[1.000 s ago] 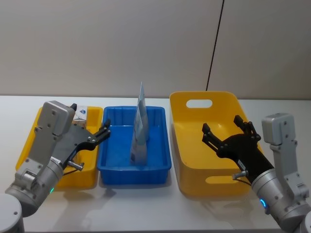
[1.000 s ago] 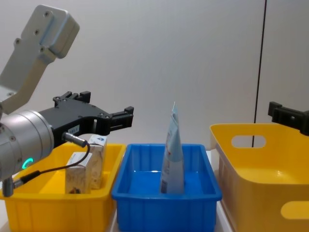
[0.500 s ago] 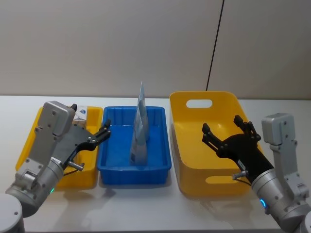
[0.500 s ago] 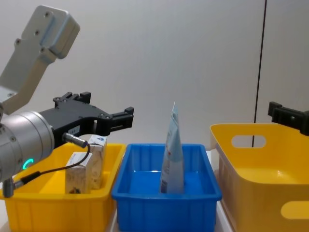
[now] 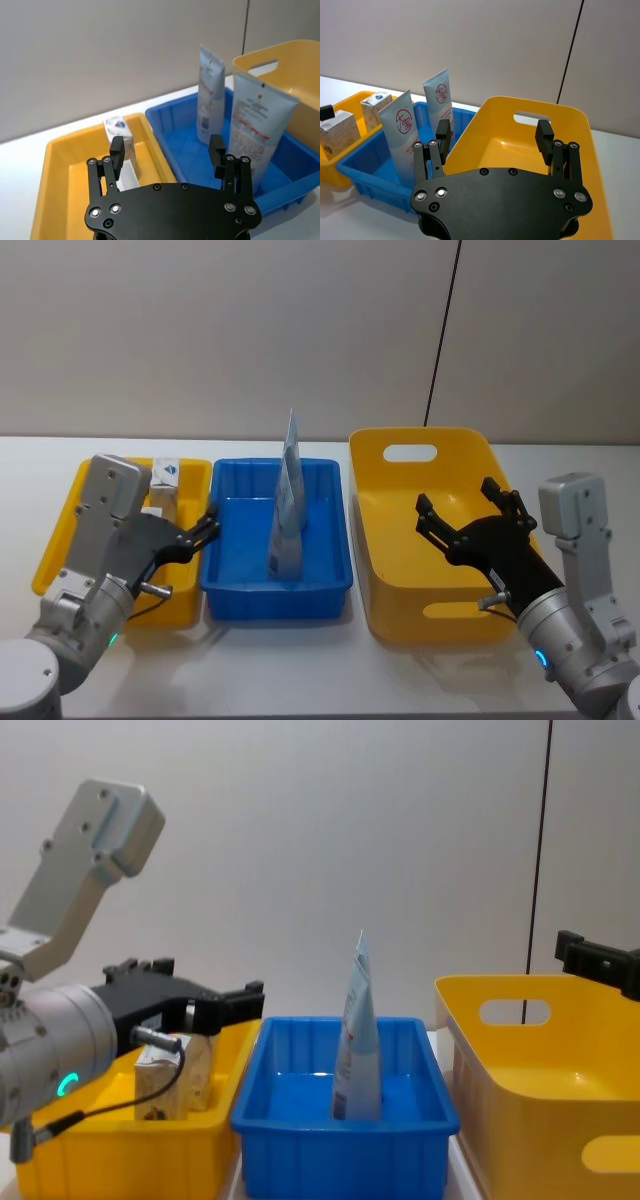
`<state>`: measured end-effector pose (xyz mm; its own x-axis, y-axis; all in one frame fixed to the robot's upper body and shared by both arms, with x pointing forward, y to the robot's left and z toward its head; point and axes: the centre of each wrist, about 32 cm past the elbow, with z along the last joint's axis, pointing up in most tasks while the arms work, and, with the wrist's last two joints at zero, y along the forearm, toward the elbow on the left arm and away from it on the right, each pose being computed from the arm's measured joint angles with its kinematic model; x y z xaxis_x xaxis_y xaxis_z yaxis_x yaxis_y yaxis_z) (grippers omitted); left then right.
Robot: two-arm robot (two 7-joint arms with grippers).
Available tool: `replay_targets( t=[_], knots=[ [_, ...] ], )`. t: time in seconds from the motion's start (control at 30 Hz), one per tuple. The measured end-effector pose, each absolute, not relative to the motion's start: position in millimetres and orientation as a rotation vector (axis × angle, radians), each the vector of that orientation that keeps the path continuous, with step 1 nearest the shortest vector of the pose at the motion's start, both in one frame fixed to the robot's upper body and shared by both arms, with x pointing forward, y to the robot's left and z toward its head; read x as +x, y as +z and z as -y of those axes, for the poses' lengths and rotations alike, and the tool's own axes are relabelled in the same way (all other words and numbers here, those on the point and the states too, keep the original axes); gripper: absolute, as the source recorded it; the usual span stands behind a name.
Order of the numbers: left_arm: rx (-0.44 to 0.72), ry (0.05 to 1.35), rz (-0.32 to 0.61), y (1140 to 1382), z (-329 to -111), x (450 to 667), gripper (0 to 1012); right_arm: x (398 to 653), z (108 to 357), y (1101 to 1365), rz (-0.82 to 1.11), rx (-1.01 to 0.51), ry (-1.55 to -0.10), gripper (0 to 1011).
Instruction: Bimanual collaborative sorting of washing and personal care products
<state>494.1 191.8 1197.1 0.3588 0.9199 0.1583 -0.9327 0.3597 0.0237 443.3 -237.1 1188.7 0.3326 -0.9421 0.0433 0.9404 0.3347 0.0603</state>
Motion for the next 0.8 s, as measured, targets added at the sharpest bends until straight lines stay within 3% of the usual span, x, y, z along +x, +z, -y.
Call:
replay_targets(
  t=[0.4, 0.8],
  knots=[
    [0.187, 1.284, -0.012, 1192.7, -188.7, 511.6, 1001, 443.3, 237.1, 1188.7, 0.075, 0.026, -1.229, 1001],
    [0.232, 1.347, -0.028, 1192.2, -186.9, 525.4, 1001, 443.3, 237.1, 1188.7, 0.075, 0.026, -1.229, 1001]
  ],
)
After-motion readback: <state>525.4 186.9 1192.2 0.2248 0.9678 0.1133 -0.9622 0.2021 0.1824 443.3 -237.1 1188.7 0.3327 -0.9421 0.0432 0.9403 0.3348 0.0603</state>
